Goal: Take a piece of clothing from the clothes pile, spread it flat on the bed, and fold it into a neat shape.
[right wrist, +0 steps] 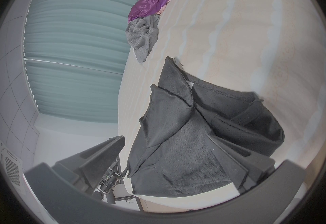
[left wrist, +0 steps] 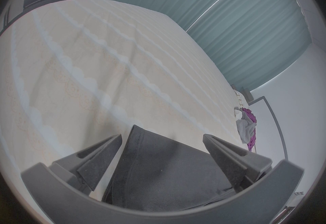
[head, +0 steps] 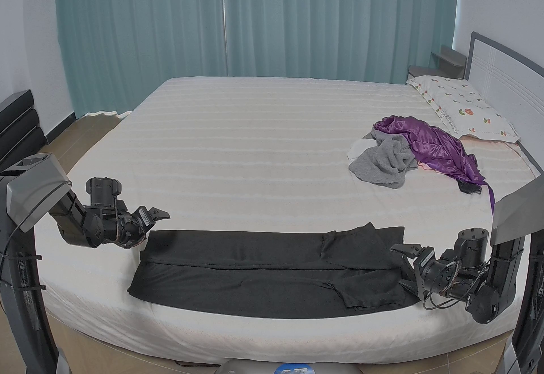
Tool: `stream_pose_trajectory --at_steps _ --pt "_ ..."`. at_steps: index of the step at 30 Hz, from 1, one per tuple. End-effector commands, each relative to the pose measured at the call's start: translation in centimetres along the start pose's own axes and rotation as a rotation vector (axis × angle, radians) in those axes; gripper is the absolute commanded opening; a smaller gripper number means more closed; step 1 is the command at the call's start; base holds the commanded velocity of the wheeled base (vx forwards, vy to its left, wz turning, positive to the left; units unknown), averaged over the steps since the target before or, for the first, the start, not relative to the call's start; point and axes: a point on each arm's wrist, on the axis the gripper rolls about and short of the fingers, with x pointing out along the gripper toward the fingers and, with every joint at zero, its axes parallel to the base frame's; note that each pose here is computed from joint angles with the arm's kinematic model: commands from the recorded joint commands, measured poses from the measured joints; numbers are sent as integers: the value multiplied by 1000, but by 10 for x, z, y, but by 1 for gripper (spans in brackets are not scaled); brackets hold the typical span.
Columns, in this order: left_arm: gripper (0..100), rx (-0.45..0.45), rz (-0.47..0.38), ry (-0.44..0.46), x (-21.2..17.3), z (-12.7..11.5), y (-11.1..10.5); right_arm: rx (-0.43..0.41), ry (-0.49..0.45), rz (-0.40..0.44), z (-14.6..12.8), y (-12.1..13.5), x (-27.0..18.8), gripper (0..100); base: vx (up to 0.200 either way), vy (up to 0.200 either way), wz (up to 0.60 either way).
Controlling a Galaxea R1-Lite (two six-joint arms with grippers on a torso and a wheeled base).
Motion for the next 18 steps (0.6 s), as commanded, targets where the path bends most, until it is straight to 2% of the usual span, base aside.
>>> stream_pose_trajectory --at_steps 1,10,11,18 --pt "100 4 10 1 5 -1 2 -4 -3 12 0 1 0 100 0 0 0" --pt "100 11 22 9 18 -3 7 -5 -2 12 0 1 0 100 0 0 0" --pt "0 11 22 9 18 -3 7 -5 -2 12 0 1 0 100 0 0 0" --pt "0 -1 52 -27 15 2 9 -3 -4 13 0 1 0 100 0 0 0"
